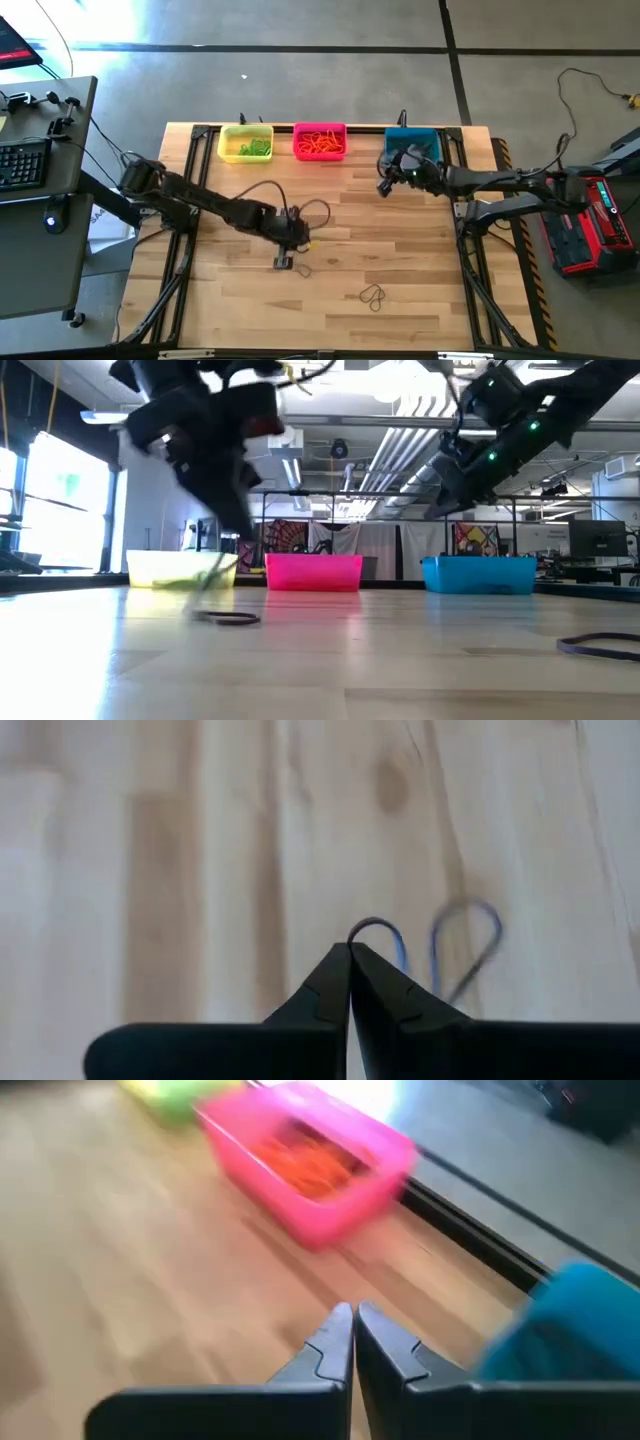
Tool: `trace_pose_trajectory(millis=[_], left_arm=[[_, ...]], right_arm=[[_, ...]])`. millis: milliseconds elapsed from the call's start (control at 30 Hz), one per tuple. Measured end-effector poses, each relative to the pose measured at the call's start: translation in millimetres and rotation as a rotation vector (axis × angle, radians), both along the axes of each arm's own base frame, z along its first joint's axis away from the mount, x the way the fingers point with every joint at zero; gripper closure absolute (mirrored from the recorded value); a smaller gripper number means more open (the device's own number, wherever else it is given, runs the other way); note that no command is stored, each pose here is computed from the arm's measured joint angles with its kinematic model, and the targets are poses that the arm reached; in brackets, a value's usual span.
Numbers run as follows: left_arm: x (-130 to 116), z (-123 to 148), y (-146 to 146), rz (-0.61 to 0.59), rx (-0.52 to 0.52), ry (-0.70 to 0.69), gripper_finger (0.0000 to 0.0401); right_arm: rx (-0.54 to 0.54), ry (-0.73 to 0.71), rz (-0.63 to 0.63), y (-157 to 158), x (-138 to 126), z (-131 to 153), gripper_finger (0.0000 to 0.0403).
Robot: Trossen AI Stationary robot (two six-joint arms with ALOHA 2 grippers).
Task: Sort rubber bands into baskets
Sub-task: Put the violet rubber band into the blue bin
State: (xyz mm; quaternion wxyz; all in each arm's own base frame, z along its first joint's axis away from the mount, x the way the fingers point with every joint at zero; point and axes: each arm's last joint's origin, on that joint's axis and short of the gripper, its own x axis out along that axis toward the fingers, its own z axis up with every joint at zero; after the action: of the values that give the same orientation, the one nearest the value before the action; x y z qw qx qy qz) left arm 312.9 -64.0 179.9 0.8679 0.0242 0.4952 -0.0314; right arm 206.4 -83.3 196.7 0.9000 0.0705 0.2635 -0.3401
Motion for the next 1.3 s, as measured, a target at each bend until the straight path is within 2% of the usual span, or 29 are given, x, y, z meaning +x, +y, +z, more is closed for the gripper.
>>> trace_pose_trajectory(millis=[167, 300, 467, 667, 767, 867, 967, 1167, 1300], left_arm=[[4, 23, 26, 0.045, 0.010, -0.131, 0.0401], [11, 33, 49, 0.057, 0.003, -0.228, 0.0401], [20, 42, 81, 0.083, 0.008, -0.361, 0.0401], [28, 53, 114, 0.082, 0.030, -0.531, 0.0401], [32, 48, 125, 0.098, 0.049, -0.559, 0.0401], [38, 42, 134, 0.105, 0.040, -0.589, 0.0401], [43, 39, 139, 0.113, 0.010, -0.632, 0.0401], [46, 44, 141, 0.111, 0.013, -0.704, 0.0401], [46, 44, 140, 0.112, 0.011, -0.713, 0.0401]], right_arm=[[-0.029, -0.150, 0.117, 27, 6, -8, 0.0402], [0.046, -0.202, 0.226, 45, 4, -20, 0.0400], [0.131, -0.244, 0.310, 64, 7, -21, 0.0390], [0.197, -0.345, 0.350, 80, 11, -16, 0.0314], [0.185, -0.383, 0.369, 85, 18, -16, 0.0266], [0.129, -0.370, 0.404, 88, 32, -13, 0.0231], [0.098, -0.346, 0.381, 87, 51, -12, 0.0217], [0.019, -0.310, 0.237, 84, 83, -15, 0.0214], [-0.011, -0.306, 0.229, 85, 99, -11, 0.0216]])
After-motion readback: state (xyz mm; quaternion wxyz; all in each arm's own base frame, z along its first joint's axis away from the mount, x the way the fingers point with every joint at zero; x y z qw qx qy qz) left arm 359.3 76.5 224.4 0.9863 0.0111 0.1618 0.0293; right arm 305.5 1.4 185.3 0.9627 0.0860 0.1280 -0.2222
